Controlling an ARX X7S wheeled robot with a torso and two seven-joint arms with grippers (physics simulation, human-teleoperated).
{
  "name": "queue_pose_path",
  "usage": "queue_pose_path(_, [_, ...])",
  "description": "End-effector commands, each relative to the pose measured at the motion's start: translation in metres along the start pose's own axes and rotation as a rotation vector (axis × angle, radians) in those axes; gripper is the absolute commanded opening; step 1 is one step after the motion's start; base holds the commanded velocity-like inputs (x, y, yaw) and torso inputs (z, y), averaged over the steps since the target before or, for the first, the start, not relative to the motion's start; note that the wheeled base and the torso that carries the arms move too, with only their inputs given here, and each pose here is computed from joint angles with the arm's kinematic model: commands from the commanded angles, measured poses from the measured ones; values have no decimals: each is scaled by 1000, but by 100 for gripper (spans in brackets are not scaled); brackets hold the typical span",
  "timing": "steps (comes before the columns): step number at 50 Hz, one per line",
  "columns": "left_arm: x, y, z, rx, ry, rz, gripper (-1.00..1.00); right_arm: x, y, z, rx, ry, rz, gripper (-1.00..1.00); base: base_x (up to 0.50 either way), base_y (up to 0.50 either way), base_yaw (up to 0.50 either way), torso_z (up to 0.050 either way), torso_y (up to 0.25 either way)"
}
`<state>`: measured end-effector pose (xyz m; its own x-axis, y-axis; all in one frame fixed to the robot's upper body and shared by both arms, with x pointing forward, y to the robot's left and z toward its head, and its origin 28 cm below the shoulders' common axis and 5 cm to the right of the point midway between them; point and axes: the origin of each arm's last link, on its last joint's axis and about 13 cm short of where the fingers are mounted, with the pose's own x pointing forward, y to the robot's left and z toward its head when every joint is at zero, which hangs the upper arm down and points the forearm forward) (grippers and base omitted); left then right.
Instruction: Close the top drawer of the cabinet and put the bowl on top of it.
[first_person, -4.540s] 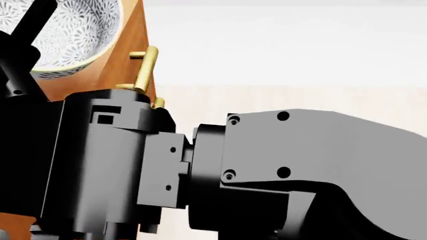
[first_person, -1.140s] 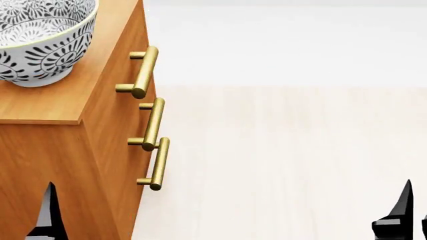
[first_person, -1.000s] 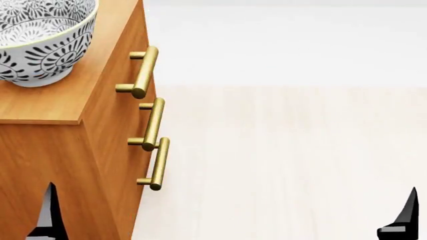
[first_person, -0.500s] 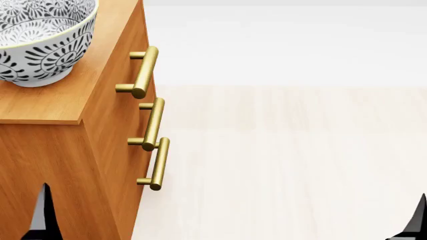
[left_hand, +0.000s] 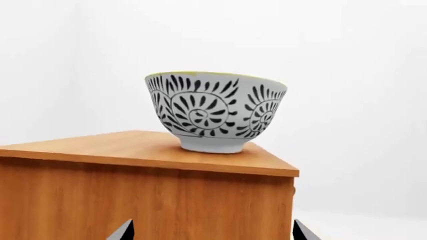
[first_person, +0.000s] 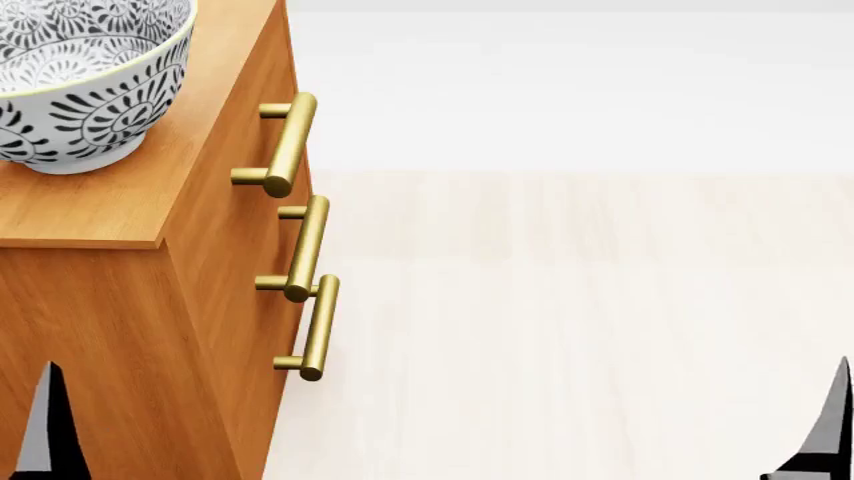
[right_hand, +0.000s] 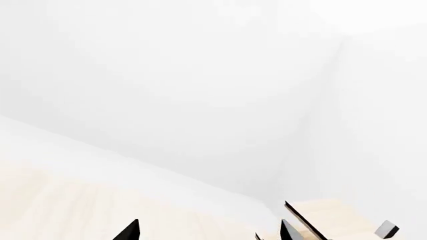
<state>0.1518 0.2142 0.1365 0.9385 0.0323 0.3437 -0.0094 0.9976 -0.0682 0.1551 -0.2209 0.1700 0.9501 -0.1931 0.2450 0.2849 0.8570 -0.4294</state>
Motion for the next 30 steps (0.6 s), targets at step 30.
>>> queue_pose_path(30, [-25, 2, 40, -21, -169, -4, 100, -45, 23, 55, 15, -281, -45, 100, 0, 0, 0, 0, 0])
